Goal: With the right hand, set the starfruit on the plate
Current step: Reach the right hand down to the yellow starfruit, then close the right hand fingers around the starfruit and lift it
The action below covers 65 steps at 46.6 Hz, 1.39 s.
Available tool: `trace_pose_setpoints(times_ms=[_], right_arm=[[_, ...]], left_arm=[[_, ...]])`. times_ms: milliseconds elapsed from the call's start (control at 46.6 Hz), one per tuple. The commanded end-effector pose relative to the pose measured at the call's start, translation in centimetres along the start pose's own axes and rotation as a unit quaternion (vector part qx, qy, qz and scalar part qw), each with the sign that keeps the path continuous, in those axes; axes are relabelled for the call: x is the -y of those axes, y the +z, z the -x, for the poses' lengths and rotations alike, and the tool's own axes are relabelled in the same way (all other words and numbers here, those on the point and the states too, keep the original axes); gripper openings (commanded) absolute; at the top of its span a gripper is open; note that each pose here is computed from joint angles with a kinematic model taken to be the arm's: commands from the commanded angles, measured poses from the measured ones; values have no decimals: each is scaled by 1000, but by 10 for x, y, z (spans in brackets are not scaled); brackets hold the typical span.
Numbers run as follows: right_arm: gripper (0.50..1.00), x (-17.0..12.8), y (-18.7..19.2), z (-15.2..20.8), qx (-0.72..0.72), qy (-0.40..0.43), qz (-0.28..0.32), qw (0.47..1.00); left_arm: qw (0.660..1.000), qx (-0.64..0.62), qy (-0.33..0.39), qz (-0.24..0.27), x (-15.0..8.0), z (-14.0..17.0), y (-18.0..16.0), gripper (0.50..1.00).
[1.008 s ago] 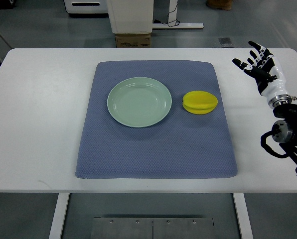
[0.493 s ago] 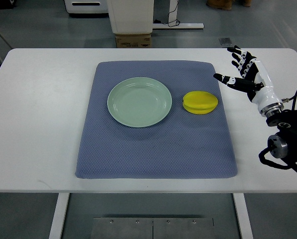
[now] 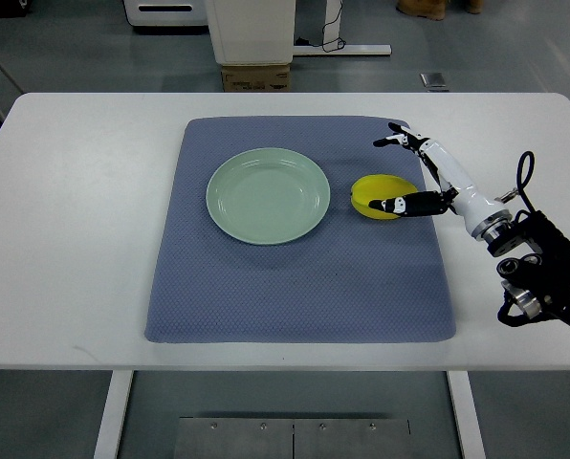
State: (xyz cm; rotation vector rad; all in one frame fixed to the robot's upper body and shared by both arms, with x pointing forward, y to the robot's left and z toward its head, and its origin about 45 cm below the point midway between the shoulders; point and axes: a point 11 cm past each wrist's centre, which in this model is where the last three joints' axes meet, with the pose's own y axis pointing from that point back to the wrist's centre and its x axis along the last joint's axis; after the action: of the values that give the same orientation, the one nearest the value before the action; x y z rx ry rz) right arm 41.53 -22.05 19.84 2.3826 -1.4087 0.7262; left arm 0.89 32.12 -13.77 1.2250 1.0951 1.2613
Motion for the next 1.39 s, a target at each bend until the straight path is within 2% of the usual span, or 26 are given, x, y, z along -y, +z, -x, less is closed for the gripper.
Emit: trace_pose_setpoints(times_ms=[0, 408, 751, 1072, 1137, 1373], right_arm=[[1000, 3, 0, 0, -17, -8, 1, 1000], [1000, 0, 29, 4, -86, -38, 36, 995], [1000, 12, 28, 10, -105, -41, 34, 993], [993, 11, 37, 11, -118, -48, 50, 991], [962, 10, 37, 10, -120, -49, 51, 990], [705, 10, 38, 9, -110, -43, 54, 992]], left_arm=[[1000, 0, 0, 0, 0, 0, 0, 1000], [1000, 0, 0, 0, 0, 0, 0, 1000], [1000, 0, 0, 0, 0, 0, 0, 1000], [1000, 0, 0, 0, 0, 0, 0, 1000], [1000, 0, 0, 0, 0, 0, 0, 1000], [1000, 0, 0, 0, 0, 0, 0, 1000]])
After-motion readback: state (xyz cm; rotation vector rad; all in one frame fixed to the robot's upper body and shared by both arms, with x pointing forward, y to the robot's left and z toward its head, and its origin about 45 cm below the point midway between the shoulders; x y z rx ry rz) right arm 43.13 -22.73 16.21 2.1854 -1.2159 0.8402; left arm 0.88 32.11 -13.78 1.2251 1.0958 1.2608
